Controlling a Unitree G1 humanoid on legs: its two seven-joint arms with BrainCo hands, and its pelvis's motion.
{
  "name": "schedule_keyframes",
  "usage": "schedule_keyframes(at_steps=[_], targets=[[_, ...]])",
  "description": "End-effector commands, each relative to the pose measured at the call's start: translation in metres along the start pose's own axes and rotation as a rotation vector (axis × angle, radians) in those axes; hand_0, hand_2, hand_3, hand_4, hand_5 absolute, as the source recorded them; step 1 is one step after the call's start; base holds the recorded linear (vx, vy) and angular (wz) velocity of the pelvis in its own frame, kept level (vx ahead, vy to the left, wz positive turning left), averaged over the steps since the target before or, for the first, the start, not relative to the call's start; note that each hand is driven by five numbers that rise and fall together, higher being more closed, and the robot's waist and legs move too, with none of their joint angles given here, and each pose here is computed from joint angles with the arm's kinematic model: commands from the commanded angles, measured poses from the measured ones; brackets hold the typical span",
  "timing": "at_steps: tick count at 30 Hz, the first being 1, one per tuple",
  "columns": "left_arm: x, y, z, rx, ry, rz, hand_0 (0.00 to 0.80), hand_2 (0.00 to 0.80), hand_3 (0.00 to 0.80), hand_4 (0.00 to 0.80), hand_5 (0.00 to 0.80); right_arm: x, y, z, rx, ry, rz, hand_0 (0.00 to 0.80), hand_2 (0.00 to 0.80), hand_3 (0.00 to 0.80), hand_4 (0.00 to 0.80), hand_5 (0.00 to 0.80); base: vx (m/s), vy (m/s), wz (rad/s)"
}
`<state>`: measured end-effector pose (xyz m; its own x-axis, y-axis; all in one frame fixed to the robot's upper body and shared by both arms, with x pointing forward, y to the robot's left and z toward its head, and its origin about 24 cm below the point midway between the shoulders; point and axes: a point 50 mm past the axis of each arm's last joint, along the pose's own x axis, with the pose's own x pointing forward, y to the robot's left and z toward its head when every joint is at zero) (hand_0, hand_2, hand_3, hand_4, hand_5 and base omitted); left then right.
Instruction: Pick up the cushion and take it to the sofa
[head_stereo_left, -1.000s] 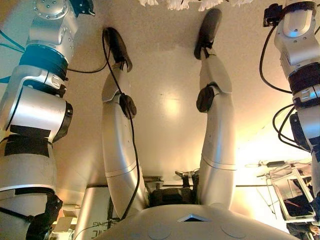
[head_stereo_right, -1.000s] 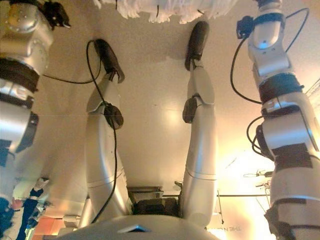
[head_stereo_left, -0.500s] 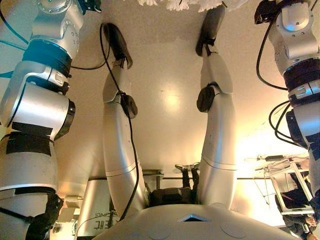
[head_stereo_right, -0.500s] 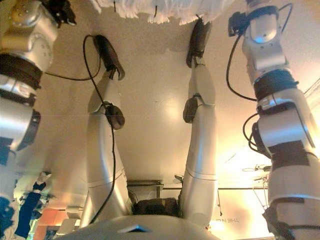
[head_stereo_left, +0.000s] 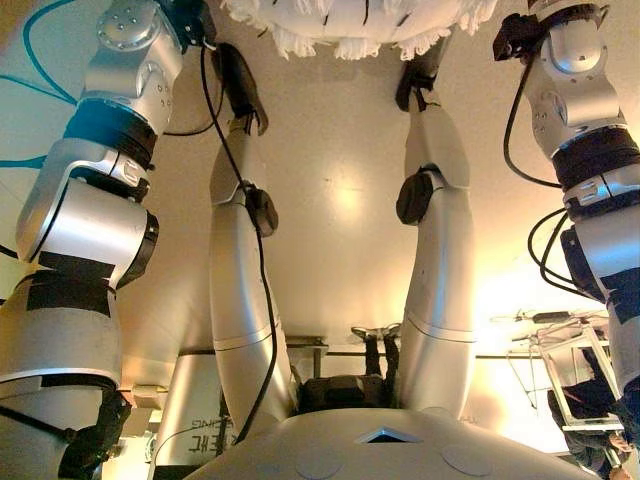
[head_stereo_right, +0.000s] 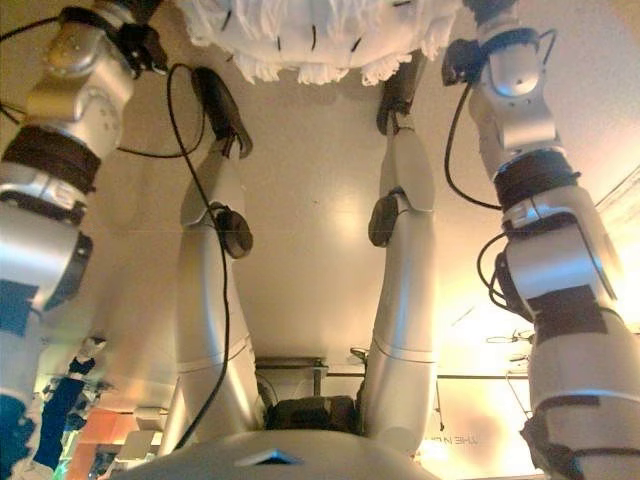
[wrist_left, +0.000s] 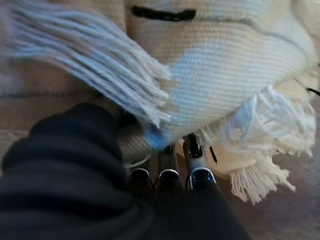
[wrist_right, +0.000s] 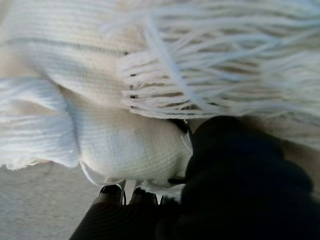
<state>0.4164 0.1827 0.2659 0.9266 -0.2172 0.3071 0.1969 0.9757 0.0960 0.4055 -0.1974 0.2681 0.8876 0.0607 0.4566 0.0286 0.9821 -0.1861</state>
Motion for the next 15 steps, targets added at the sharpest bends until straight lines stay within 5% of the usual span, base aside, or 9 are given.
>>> schedule_keyframes(at_steps=[1,15], targets=[[0.002,-0.082,0.000,-0.215,-0.119,-0.341,0.800,0.800,0.800,0.800,0.800,-0.002,0.066,0.022,0.069,-0.158,0.246,0.800,0.800,0.800,0.800,0.800,-0.011,0.042,0.01],[-0.088,-0.107,-0.113,-0.447,0.007,-0.339,0.800,0.800,0.800,0.800,0.800,-0.097,0.067,-0.058,0.149,-0.058,0.180,0.800,0.800,0.800,0.800,0.800,0.000,-0.024,0.12]])
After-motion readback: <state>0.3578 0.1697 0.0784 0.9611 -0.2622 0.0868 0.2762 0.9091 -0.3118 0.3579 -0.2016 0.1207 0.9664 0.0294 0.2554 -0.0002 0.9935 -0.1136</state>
